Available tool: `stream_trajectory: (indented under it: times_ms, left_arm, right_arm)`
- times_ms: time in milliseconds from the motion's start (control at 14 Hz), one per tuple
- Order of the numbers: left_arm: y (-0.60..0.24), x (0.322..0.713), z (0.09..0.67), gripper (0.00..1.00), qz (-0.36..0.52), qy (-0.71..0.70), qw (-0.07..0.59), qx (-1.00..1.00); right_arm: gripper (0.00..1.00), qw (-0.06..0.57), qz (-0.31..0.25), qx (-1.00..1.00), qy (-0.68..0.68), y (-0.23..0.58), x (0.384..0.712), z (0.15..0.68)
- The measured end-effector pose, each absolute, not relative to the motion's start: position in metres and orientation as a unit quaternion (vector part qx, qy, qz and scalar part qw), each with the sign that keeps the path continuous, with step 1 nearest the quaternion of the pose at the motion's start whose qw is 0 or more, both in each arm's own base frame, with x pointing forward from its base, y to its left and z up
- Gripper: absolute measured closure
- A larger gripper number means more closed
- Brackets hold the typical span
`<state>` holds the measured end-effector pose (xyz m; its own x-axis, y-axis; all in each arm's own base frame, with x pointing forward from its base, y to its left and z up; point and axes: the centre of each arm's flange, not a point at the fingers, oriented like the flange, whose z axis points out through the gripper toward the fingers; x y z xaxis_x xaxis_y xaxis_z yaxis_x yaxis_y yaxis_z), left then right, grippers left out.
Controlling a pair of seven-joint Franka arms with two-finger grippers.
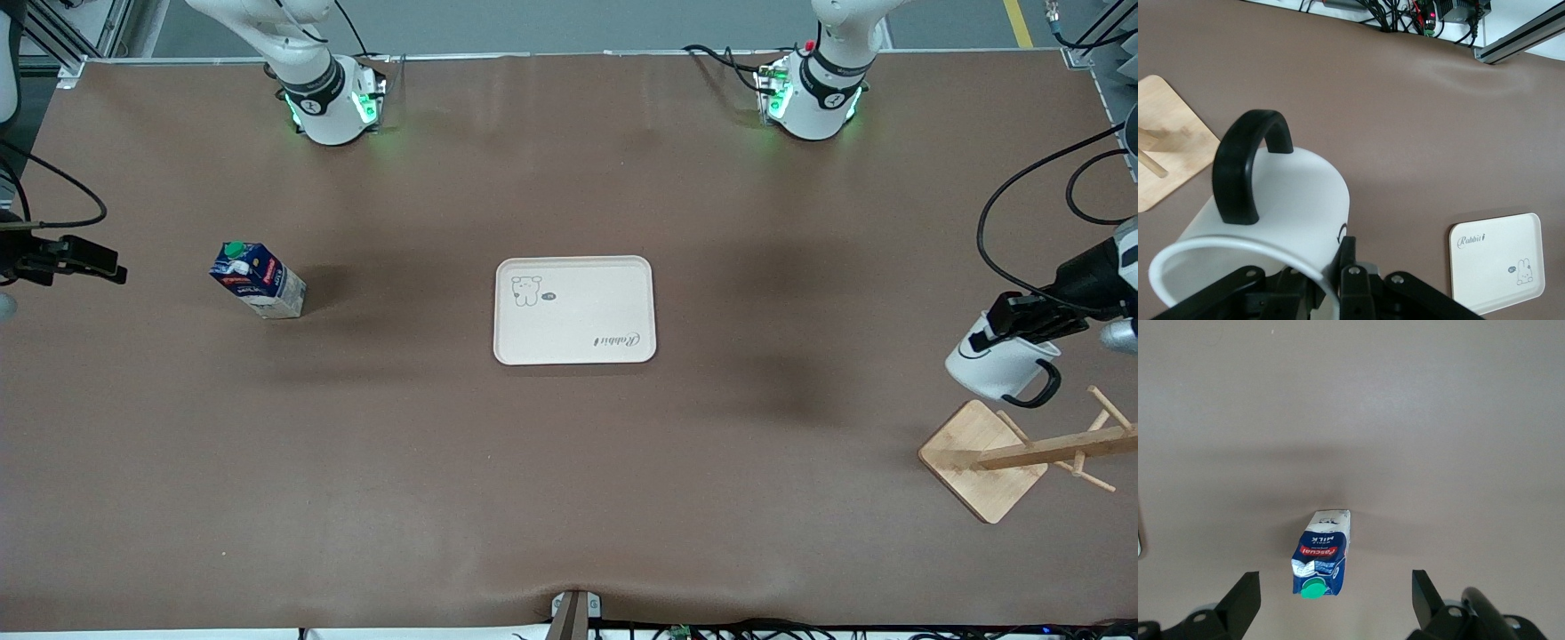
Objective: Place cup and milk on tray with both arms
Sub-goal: 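Grasp the mug rim with the left gripper and lift it off the peg, then carry the mug toward the tray while the right gripper reaches the milk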
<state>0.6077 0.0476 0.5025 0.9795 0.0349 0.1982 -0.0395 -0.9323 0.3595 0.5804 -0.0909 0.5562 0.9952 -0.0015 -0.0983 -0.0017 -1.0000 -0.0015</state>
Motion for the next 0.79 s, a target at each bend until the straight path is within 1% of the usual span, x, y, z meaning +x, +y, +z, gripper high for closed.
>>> stream_trajectory:
  times_ms: [143,214,357,500,786]
  left_arm:
    - [0.025,0.608,0.502,0.92,0.087,0.004,0.163,0.983]
    - [0.011,0.608,0.501,0.92,0.079,0.009,0.146,0.986]
    - [-0.021,0.607,0.502,0.92,0.068,0.018,0.111,0.991]
    - [-0.044,0.608,0.503,0.92,0.066,0.016,0.099,0.993]
    - [-0.083,0.612,0.485,0.92,0.049,0.002,0.089,0.995]
  right_arm:
    - [0.00,0.001,0.047,-0.999,0.007,-0.099,0.584,0.550]
    - [0.00,0.003,0.059,-0.998,0.010,-0.102,0.585,0.541]
    - [0.00,0.023,0.113,-0.993,0.023,-0.113,0.590,0.496]
    - [0.00,0.050,0.134,-0.989,0.039,-0.128,0.599,0.464]
    - [0.00,0.061,0.133,-0.988,0.045,-0.133,0.602,0.468]
